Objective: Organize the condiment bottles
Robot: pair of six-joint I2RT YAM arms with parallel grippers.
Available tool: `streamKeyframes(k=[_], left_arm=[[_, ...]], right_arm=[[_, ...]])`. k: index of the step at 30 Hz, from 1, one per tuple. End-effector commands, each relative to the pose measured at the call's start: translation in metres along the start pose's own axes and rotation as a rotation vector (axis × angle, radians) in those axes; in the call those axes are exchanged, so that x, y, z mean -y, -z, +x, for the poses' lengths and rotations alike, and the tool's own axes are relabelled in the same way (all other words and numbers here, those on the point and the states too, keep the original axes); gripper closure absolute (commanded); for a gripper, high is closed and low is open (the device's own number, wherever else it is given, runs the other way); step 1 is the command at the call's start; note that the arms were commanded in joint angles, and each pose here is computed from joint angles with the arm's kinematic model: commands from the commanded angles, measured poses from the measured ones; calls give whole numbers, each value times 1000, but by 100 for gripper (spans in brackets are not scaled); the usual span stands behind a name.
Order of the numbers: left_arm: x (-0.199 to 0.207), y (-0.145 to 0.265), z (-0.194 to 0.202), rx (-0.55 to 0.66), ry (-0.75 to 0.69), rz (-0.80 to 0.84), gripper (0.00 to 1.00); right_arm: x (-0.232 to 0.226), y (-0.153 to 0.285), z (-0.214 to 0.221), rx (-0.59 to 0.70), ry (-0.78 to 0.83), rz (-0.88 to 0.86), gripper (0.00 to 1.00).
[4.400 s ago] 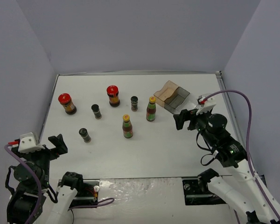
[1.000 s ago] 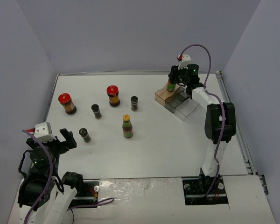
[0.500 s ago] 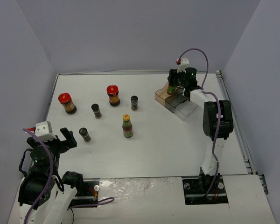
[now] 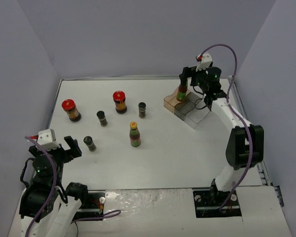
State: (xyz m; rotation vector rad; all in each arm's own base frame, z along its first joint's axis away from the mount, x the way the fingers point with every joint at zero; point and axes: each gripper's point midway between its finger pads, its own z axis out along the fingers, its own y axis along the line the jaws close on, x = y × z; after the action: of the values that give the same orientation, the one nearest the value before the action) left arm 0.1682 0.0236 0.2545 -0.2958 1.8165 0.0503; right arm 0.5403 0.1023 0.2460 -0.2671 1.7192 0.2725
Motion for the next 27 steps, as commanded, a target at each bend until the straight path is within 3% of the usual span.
streamKeyframes(k=[1,4,6,12,20,27], left_arm=[[6,-4,-15,48,30,16,3],[6,-3,-16,51,29,18,3],[5,-1,-17,62,33,16,3],[3,2,-19,81,41,13,3],[2,3,-17,77,43,10,3],[2,0,-15,58,38,4,3]], right_arm=[[-48,77,-82,145,33,-133,0],[-83,105,-61,97,37,-229,0],[-124,139,-61,120,76,-319,0],[-210,183,-27,119,82,-562,0],[-282,188,37,-2,137,-747,0],[-316,164,64,-16,148,-797,0]])
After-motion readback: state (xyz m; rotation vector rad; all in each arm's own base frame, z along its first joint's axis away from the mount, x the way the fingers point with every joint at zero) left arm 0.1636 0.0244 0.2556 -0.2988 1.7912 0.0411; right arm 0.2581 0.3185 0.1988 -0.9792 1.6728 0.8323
